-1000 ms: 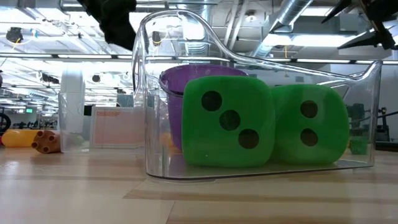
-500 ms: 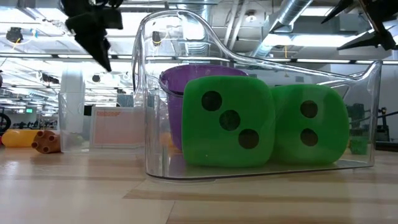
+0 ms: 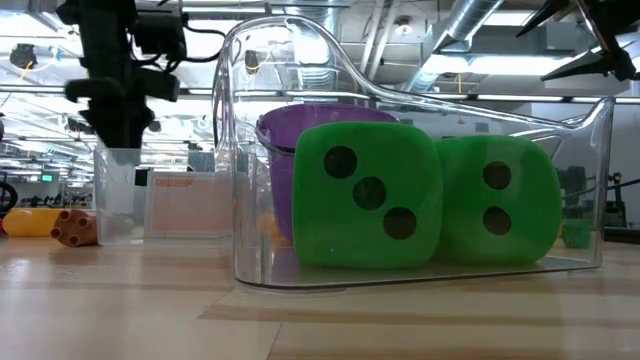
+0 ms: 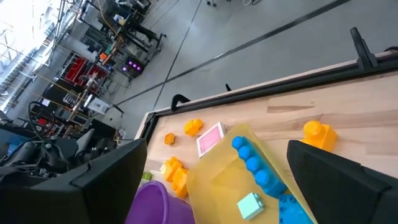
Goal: Pick & Place Toys
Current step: Put the small green game piece into the yellow bin, then put the small brown game piece into the yellow bin
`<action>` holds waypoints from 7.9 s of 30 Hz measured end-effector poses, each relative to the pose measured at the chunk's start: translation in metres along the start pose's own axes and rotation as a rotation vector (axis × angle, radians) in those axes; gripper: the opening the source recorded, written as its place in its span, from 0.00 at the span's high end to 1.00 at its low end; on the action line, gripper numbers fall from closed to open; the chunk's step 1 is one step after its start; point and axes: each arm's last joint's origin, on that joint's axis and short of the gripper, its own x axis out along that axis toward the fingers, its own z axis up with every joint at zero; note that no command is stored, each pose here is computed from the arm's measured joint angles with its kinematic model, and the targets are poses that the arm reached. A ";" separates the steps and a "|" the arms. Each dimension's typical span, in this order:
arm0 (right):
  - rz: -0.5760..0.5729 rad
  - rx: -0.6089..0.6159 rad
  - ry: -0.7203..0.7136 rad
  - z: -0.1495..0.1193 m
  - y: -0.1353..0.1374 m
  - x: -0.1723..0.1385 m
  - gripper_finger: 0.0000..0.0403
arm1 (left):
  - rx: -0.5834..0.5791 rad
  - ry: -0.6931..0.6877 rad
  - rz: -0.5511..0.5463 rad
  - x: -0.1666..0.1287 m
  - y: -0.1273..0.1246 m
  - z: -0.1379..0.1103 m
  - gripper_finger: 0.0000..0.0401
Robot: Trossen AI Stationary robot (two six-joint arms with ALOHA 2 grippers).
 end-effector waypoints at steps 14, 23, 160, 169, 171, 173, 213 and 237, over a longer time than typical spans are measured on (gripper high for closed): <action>0.004 -0.002 0.015 0.000 0.000 0.000 0.06 | -0.016 0.014 0.036 0.001 0.001 0.000 0.38; 0.012 -0.010 0.040 -0.001 0.000 0.000 0.06 | -0.003 0.079 -0.001 0.012 0.000 0.004 0.38; 0.020 -0.057 0.066 -0.002 0.000 0.000 0.06 | -0.544 -0.194 -0.273 0.110 -0.027 0.288 0.67; 0.015 -0.064 0.072 -0.002 0.000 0.000 0.06 | -0.577 -0.201 -0.264 0.112 -0.014 0.287 0.64; 0.012 -0.069 0.075 -0.003 -0.001 0.000 0.06 | -0.578 -0.201 -0.263 0.112 -0.014 0.287 0.63; 0.009 -0.072 0.076 -0.003 -0.001 0.000 0.06 | -0.579 -0.207 -0.264 0.112 -0.013 0.288 0.61; -0.041 -0.088 -0.002 0.000 -0.005 0.000 0.06 | -0.336 -0.765 0.037 -0.071 0.061 0.264 0.57; -0.048 -0.060 -0.026 0.002 -0.004 0.000 0.06 | -0.333 -0.890 0.177 -0.139 0.051 0.151 0.57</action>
